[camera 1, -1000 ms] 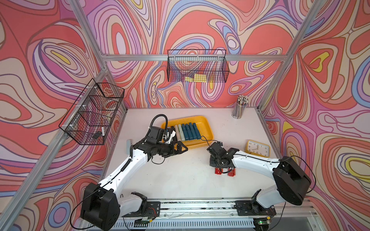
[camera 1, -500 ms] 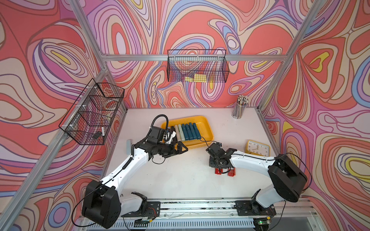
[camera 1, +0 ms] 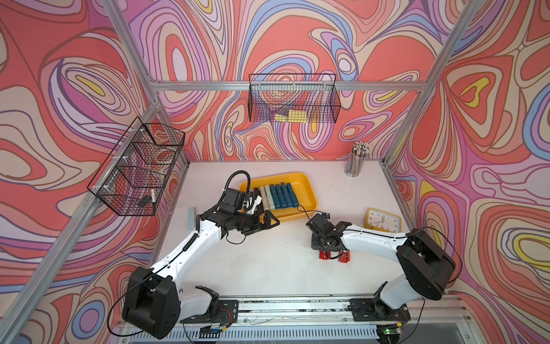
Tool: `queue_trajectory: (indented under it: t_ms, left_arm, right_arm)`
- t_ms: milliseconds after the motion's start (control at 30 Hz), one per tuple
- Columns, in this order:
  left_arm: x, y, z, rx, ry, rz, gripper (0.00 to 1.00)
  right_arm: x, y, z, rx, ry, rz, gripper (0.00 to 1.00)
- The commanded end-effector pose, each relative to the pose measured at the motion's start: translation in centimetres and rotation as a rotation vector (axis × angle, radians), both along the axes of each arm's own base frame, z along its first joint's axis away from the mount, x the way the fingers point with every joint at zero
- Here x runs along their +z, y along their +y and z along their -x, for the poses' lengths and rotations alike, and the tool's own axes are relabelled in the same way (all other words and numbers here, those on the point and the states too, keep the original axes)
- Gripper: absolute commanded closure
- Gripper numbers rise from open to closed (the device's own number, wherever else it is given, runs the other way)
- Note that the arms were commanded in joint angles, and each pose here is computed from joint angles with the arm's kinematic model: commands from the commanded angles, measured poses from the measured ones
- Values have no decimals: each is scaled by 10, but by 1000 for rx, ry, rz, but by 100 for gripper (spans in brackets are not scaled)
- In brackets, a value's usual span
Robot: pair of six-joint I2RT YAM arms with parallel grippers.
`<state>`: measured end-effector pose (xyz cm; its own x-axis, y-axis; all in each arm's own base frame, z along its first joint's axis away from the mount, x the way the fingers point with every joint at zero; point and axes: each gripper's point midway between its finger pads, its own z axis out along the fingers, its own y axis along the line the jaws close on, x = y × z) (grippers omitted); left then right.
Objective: Put the pruning pliers into the storage box
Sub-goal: Pick up the pruning pliers from the center of the board.
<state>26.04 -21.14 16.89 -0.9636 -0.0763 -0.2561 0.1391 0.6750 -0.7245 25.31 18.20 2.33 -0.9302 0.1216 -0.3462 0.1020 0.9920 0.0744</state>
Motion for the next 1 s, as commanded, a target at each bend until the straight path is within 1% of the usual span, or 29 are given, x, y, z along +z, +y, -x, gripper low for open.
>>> queue_trajectory:
  t_ms: [0,267,433,600,767,900,967]
  left_arm:
    - [6,-4,-4,-6,-19,13,1]
    - [5,-11,-7,-11,-8,56,1]
    - [13,-14,-8,-16,-22,88,1]
    - [25,-24,-6,-61,-13,157,1]
    - [34,-26,-8,-68,-26,173,1]
    - [40,-27,-11,-57,-36,188,1]
    - [46,-28,-14,-49,-45,194,1]
  right_arm:
    - [-2,-4,1,4,2,30,100]
    - [2,-4,1,10,8,42,100]
    - [25,-4,-4,19,-27,38,100]
    - [56,3,-14,51,-68,29,100]
    - [80,14,-27,96,-102,30,100]
    - [91,23,-38,132,-125,29,100]
    - [96,30,-45,153,-127,6,100]
